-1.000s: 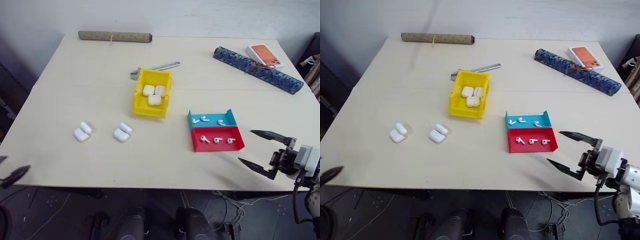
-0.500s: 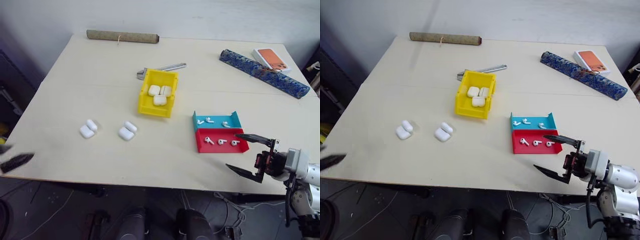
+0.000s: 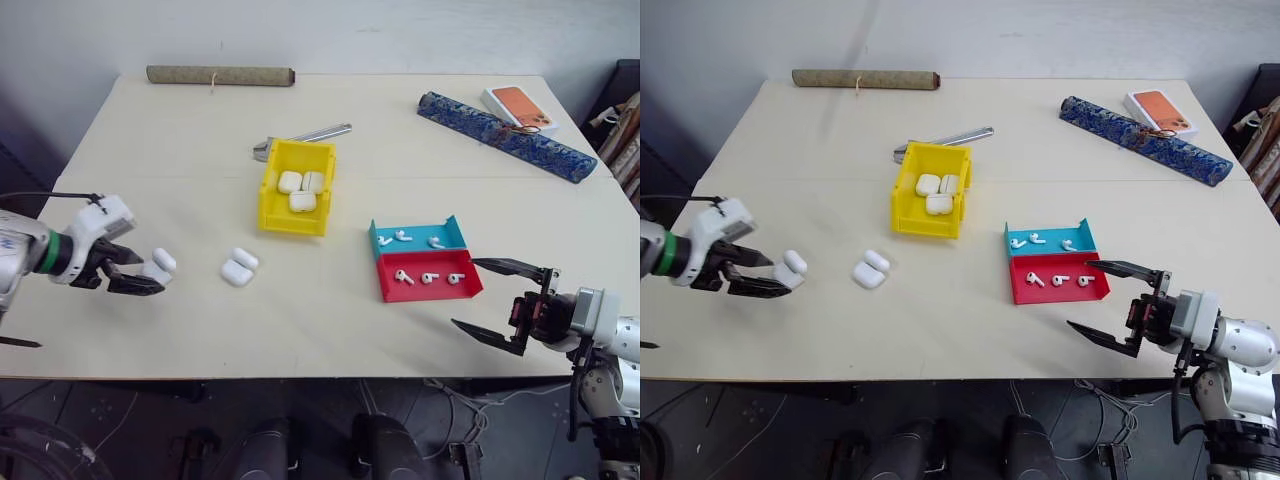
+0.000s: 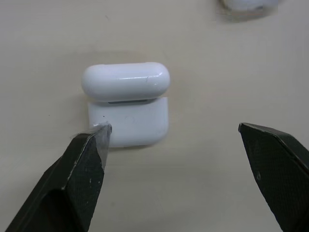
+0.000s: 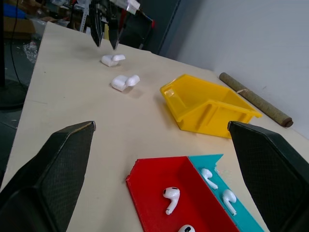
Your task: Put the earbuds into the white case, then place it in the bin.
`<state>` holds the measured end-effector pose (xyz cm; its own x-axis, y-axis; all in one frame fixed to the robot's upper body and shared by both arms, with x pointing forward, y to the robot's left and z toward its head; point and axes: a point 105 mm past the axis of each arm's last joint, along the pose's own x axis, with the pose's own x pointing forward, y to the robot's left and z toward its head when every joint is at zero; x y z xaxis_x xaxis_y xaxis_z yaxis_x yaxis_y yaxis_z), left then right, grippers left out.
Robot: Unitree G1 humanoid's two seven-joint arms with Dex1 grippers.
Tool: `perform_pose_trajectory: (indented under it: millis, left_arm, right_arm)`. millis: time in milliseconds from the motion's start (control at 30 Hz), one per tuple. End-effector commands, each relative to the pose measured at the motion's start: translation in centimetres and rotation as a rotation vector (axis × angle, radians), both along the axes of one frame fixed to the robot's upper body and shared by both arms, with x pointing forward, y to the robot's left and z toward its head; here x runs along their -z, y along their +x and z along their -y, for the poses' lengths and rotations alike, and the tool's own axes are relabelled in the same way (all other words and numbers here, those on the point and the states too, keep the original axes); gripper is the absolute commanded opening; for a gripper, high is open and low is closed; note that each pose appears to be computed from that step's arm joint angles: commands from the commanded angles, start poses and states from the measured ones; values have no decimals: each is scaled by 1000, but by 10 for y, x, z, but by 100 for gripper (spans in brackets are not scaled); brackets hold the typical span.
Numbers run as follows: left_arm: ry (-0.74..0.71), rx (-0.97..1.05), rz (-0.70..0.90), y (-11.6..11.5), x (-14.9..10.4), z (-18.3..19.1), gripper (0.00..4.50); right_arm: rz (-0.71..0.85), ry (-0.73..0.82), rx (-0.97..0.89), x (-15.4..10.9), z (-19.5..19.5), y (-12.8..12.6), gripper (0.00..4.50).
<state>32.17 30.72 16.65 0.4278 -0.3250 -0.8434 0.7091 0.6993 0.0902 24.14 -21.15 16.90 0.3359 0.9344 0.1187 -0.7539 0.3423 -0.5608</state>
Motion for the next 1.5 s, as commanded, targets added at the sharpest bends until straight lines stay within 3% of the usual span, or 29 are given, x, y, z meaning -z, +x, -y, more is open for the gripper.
perform_pose_trajectory:
  millis: [33,133,667,967,1167,1233,1333,1500]
  left_arm:
    - [87,-12,-41,7,-1,-9,446]
    - [177,-3,-70,13,7,-12,446]
    - [154,-34,-37,32,21,12,446]
    - [177,-47,-47,28,24,16,446]
    - [156,-66,-29,29,26,17,294]
    - [141,-72,-21,29,25,17,274]
    - [57,-71,33,27,13,16,274]
    - [-325,101,298,14,-43,34,274]
  right_arm:
    - [35,3,6,-13,-7,-6,450]
    - [39,7,12,-21,-13,-8,450]
    - [20,-1,22,-28,-23,-4,450]
    - [24,4,15,-32,-26,-4,450]
    - [24,8,16,-33,-29,-3,450]
    - [23,9,16,-33,-29,-3,450]
    - [21,6,25,-34,-30,-3,450]
    - [13,-12,71,-33,-21,-7,450]
